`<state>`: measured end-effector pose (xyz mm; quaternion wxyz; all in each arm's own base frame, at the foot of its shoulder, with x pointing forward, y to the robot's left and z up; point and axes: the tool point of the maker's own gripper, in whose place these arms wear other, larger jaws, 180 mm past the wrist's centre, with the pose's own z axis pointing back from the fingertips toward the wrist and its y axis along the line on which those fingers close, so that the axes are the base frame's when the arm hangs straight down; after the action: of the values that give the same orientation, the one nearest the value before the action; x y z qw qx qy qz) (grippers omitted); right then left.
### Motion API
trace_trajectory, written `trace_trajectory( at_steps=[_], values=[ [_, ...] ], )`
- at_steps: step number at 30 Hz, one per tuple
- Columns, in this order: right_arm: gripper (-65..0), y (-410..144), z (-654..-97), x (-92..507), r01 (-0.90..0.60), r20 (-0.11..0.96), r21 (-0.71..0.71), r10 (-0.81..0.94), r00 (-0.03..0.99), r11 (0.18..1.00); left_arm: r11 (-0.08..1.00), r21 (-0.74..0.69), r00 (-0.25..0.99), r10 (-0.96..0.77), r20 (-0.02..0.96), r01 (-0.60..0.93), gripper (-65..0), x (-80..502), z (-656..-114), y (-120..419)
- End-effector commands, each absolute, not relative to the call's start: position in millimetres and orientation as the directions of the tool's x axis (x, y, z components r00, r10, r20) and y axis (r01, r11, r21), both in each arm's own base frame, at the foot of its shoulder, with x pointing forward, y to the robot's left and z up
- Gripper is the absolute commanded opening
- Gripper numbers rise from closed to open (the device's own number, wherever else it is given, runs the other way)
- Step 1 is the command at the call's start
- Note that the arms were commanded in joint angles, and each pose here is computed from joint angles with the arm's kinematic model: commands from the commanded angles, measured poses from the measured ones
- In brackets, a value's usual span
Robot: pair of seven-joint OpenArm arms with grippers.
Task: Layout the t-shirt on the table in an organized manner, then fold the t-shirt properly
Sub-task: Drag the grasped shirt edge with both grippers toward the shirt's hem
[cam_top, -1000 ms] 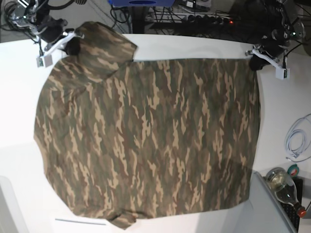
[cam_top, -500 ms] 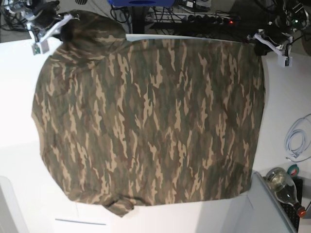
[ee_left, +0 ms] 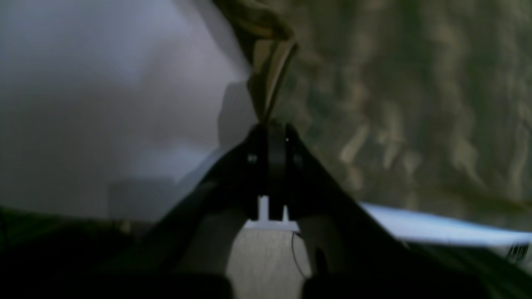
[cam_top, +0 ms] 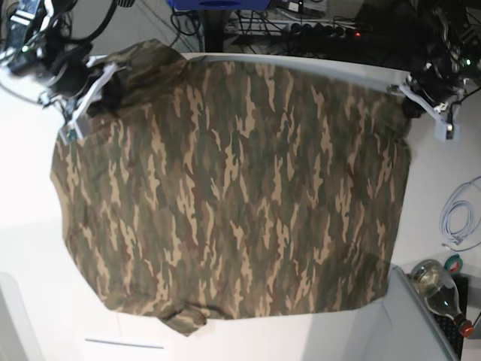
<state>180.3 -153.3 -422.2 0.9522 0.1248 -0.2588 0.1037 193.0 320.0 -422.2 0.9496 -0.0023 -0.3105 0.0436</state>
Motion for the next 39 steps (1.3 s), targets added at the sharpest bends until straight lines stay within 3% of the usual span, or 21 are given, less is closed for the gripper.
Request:
trace_trajectory(
  at_steps=[1,9,14,29,39],
  values=[
    [-64.2,-155.3,-409.5,195.9,-0.278,0.569,0.17,0.136,0.811,0.945,0.996,-0.024,0.767,0.079,0.637,-0.082,-65.0,206.5,-407.8,325.2],
    [-64.2,-175.2,-390.8,248.0,-0.31,0.624,0.099,0.183,0.759,0.946,0.989,-0.048,0.712,0.135,0.689,-0.141,-65.0,238.5,-395.3,325.6],
    [-64.2,-185.9,-401.3,273.0,-0.297,0.596,0.123,0.168,0.785,0.947,0.977,-0.091,0.684,0.199,0.702,-0.191,-65.0,256.6,-395.3,328.2],
    [-64.2,-201.5,-435.0,328.0,-0.216,0.589,0.27,0.017,0.808,0.938,0.933,-0.232,0.669,0.358,0.651,-0.274,-65.0,299.9,-423.1,324.1],
    [-64.2,-201.2,-433.7,346.3,-0.227,0.63,0.204,0.05,0.775,0.952,0.939,-0.204,0.707,0.344,0.618,-0.278,-65.0,315.7,-434.9,323.4]
  ],
)
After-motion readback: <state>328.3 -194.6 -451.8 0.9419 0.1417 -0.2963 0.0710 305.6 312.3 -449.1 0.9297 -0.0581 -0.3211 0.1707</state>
